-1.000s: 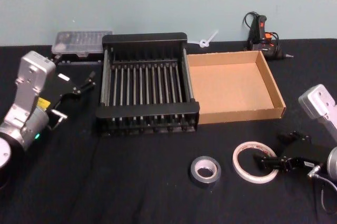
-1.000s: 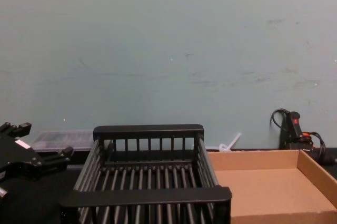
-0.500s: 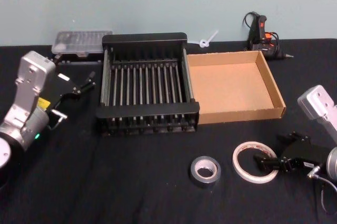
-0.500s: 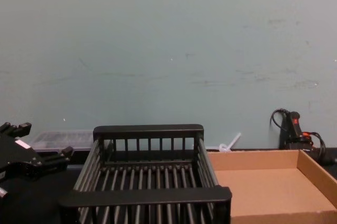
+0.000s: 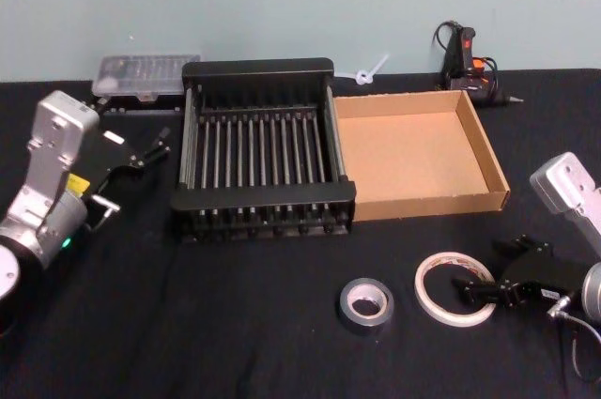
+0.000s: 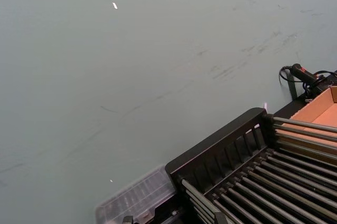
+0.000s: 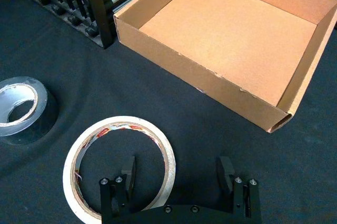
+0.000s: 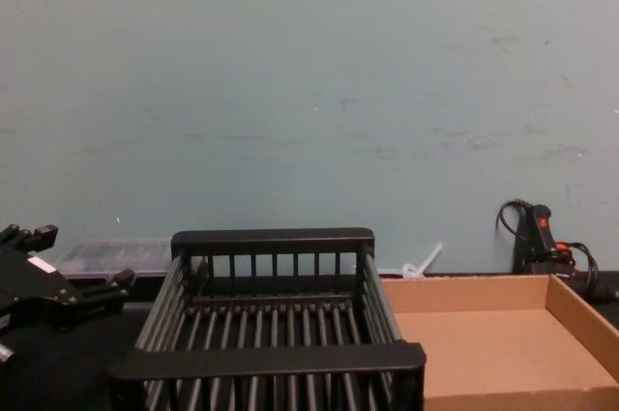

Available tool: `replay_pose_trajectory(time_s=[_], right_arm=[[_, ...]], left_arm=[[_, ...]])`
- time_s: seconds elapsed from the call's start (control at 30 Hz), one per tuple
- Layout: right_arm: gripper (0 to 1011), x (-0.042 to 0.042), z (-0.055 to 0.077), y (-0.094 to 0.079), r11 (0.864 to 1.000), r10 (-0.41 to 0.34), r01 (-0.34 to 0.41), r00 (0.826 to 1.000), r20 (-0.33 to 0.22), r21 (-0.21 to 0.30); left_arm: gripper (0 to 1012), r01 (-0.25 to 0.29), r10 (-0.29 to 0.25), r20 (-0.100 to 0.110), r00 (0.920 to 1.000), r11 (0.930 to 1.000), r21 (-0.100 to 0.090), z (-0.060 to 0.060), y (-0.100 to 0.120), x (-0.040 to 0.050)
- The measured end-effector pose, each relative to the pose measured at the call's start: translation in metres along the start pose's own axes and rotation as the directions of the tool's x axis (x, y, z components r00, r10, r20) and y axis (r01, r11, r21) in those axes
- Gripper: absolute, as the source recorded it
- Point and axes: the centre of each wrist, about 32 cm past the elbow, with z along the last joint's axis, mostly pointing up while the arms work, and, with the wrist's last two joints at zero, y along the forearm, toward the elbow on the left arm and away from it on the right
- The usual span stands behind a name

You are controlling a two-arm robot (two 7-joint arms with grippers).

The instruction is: Pick up the white tape and place it into the black box , Pick up the silver tape and place it into the brown box.

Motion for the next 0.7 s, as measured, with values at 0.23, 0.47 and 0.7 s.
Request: replay_pose_trajectory(time_s=[0.23,0.47,0.7], right_arm=[[1000,0.0001,0.0,-0.0001,1.0,-0.001,0.001,1.0,0.001,0.0],[903,0.0001,0.0002,-0.0002,1.0,-0.001,0.001,1.0,0.001,0.001],[732,0.0,0.0002,-0.0002,1.0,-0.001,0.001,1.0,0.0,0.001]], left_arm=[[1001,0.0,0.0,0.0,1.0,1.0,0.0,0.0,0.0,0.0],[1002,0.0,0.0,0.0,1.0,1.0,0.0,0.0,0.0,0.0],[1001,0.0,0.0,0.0,1.0,1.0,0.0,0.0,0.0,0.0]])
